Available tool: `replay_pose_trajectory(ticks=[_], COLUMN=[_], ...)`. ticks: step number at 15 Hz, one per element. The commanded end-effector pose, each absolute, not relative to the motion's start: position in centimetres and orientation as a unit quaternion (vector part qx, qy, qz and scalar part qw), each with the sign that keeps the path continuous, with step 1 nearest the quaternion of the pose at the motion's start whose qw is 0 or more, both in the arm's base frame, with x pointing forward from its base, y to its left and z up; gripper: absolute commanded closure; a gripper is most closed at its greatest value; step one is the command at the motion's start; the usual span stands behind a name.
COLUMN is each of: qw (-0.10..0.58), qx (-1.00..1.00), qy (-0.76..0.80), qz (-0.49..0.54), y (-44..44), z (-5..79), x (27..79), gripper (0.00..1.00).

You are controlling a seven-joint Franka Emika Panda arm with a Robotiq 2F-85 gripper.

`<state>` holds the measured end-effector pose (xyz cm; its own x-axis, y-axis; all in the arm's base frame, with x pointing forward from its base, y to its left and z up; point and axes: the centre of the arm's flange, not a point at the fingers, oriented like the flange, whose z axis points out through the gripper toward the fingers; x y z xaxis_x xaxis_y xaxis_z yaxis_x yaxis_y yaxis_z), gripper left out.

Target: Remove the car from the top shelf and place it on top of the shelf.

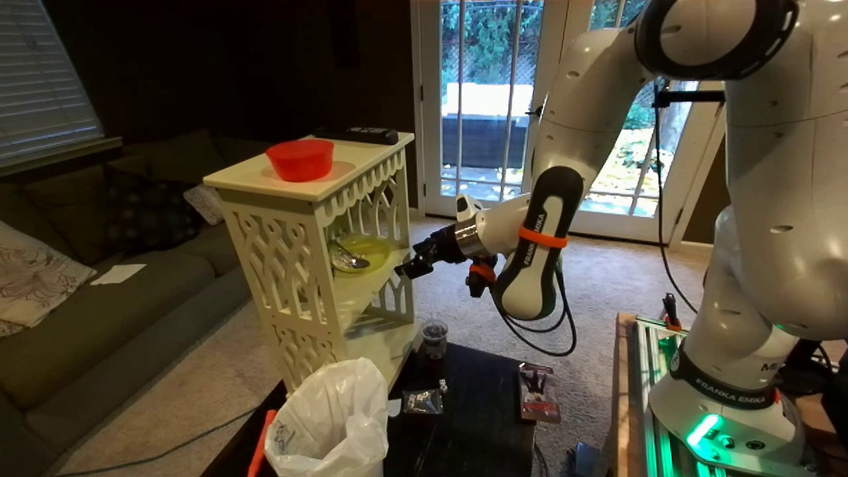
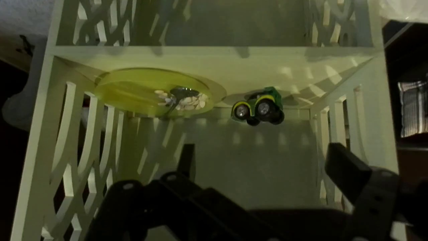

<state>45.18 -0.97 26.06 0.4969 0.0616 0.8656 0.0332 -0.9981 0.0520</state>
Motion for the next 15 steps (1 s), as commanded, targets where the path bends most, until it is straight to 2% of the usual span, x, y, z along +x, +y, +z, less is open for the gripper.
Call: replay_pose_trajectory(ticks=[1, 8, 15], qw=[0.017, 0.021, 0.014], qx=[0.82, 0.774, 0.783], qy=[0.047, 0.103, 0.105], qz=[0.57, 0.624, 0.613], y=[-1.7, -1.6, -2.7], z=[21.9, 19.1, 14.7], x=[48.7, 57.2, 58.5], gripper=[0.0, 0.0, 0.0])
